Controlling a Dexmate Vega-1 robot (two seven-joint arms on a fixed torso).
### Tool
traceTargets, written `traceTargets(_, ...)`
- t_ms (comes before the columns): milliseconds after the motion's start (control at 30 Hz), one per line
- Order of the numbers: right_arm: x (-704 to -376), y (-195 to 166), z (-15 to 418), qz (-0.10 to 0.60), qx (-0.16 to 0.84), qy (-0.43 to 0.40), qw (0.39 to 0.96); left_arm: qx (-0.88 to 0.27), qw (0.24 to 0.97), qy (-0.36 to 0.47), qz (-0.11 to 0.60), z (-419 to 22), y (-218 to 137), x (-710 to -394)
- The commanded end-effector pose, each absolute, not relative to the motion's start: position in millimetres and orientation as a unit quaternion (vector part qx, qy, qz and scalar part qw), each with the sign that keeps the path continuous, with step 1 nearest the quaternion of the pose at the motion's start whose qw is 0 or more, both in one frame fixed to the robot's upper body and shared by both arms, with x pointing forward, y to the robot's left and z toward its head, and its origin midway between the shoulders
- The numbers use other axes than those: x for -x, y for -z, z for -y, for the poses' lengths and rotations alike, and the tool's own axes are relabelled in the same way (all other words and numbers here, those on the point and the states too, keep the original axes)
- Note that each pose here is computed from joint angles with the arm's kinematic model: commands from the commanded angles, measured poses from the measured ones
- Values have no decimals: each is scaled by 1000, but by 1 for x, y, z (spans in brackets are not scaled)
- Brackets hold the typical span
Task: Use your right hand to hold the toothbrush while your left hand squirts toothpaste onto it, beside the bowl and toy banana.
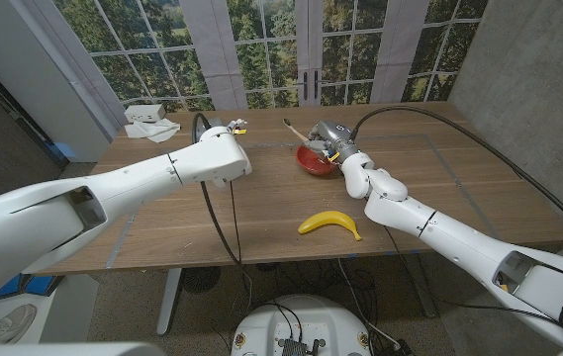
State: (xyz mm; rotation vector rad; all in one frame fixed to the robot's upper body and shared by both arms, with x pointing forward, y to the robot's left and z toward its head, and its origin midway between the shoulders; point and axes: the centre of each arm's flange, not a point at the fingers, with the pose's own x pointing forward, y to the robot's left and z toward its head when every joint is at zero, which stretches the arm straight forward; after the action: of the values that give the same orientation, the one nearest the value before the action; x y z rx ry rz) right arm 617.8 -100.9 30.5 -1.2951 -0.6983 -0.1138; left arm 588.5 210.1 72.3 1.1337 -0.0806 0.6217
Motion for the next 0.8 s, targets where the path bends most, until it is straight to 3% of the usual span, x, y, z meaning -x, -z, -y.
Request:
traceTargets(33, -618, -25, 90, 332, 603, 55, 724, -485, 843, -226, 43, -222, -80, -579)
traceTargets(800, -617, -26, 82, 366, 586, 33, 722, -411, 899, -135, 60, -233, -77, -564)
